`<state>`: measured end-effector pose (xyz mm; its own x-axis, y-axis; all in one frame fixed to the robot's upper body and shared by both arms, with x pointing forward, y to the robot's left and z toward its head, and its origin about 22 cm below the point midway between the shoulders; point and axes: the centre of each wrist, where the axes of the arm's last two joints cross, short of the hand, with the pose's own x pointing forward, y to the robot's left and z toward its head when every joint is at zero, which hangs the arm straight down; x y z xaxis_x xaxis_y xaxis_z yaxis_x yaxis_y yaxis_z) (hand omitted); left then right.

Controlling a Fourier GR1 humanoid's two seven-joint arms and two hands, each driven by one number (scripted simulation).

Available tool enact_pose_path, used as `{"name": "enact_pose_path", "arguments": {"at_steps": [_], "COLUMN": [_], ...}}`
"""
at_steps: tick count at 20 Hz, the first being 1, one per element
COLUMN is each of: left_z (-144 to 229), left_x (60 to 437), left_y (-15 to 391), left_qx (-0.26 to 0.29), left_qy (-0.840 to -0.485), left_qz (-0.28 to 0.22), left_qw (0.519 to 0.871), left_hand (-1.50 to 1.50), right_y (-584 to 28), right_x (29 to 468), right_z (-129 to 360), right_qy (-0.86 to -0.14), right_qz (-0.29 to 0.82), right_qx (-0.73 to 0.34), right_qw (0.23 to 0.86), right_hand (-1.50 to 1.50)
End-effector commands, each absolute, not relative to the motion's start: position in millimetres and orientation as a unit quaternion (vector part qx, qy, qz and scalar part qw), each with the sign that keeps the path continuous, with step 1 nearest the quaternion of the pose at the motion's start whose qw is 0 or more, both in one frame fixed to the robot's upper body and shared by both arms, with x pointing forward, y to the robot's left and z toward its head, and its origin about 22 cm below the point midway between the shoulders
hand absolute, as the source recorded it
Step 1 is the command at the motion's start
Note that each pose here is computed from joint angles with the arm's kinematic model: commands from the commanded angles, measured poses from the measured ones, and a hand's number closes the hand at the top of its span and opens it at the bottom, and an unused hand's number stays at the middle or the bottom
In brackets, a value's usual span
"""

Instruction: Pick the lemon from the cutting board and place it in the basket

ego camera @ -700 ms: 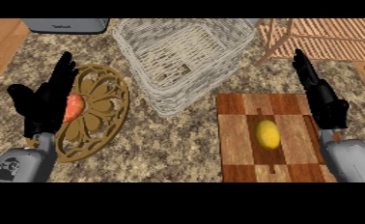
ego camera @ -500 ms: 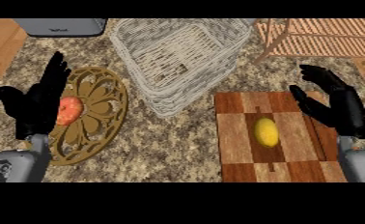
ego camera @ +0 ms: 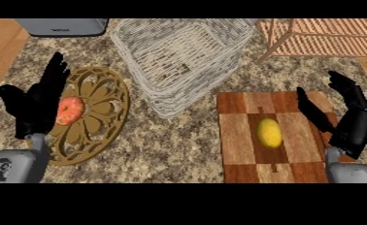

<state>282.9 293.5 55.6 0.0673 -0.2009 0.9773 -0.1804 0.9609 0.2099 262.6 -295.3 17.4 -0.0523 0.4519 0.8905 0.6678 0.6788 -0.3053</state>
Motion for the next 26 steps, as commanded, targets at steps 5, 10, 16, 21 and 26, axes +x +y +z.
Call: {"name": "enact_pose_path", "arguments": {"at_steps": [5, 10, 16, 21, 26], "left_z": [49.0, 53.0, 49.3, 53.1, 46.7], "left_x": [274.2, 279.6, 281.3, 279.9, 286.0], "left_y": [297.6, 299.1, 304.4, 313.3, 269.8], "left_qx": [0.139, 0.141, 0.146, 0.136, 0.134], "left_qy": [-0.686, -0.682, -0.68, -0.677, -0.69], "left_qz": [-0.005, -0.006, -0.007, -0.006, -0.004], "left_qw": [0.715, 0.718, 0.718, 0.723, 0.711], "left_hand": [0.0, 0.0, 0.0, 0.0, 0.0], "right_y": [-315.5, -327.5, -293.8, -265.6, -260.6], "right_x": [248.8, 219.3, 210.1, 199.2, 188.5], "right_z": [12.3, 1.1, 38.3, 119.4, 152.9], "right_qy": [-0.59, -0.47, -0.385, -0.364, -0.379], "right_qz": [-0.147, 0.005, 0.113, 0.116, 0.078], "right_qx": [-0.559, -0.516, -0.438, -0.419, -0.418], "right_qw": [0.564, 0.716, 0.804, 0.823, 0.822], "right_hand": [-1.5, -1.5, -1.5, -1.5, -1.5]}}
